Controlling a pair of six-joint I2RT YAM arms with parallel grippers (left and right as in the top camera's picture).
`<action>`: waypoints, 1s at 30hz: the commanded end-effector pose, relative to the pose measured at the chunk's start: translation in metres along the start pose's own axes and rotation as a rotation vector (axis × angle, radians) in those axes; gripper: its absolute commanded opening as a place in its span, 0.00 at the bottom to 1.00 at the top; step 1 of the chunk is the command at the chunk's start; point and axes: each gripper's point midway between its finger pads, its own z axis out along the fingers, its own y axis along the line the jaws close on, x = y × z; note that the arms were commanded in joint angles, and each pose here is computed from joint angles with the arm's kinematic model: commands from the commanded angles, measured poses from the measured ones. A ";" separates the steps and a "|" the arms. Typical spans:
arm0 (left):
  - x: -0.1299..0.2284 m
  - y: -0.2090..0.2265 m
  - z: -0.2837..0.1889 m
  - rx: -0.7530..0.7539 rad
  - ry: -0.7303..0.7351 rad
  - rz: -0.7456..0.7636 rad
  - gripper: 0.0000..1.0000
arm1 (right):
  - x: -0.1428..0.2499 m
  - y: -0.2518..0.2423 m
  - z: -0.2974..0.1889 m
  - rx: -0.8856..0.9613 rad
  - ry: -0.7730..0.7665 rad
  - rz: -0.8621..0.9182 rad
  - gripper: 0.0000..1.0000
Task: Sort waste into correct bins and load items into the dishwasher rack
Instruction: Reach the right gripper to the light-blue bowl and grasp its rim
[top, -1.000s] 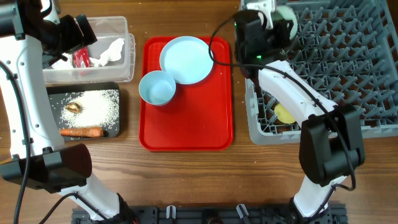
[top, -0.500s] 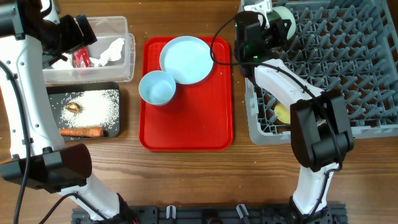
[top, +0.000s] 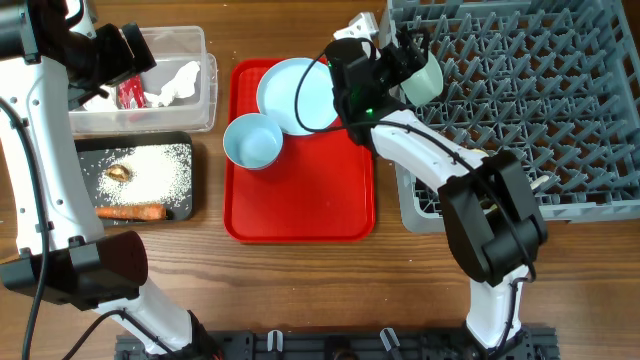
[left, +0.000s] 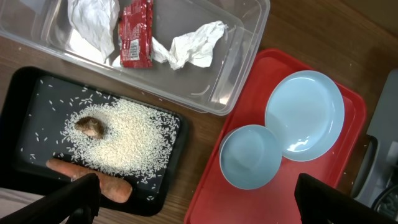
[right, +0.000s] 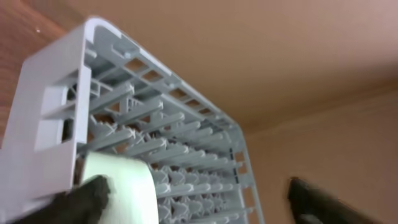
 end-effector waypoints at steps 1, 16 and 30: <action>-0.002 0.002 -0.002 -0.006 -0.008 -0.016 1.00 | -0.035 -0.013 -0.033 -0.045 -0.105 0.086 1.00; -0.002 0.002 -0.002 -0.006 -0.009 -0.016 1.00 | -0.018 0.159 -0.245 -1.310 0.367 0.782 0.68; -0.002 0.002 -0.002 -0.006 -0.008 -0.016 1.00 | 0.026 0.229 -0.225 -1.230 0.538 0.747 0.04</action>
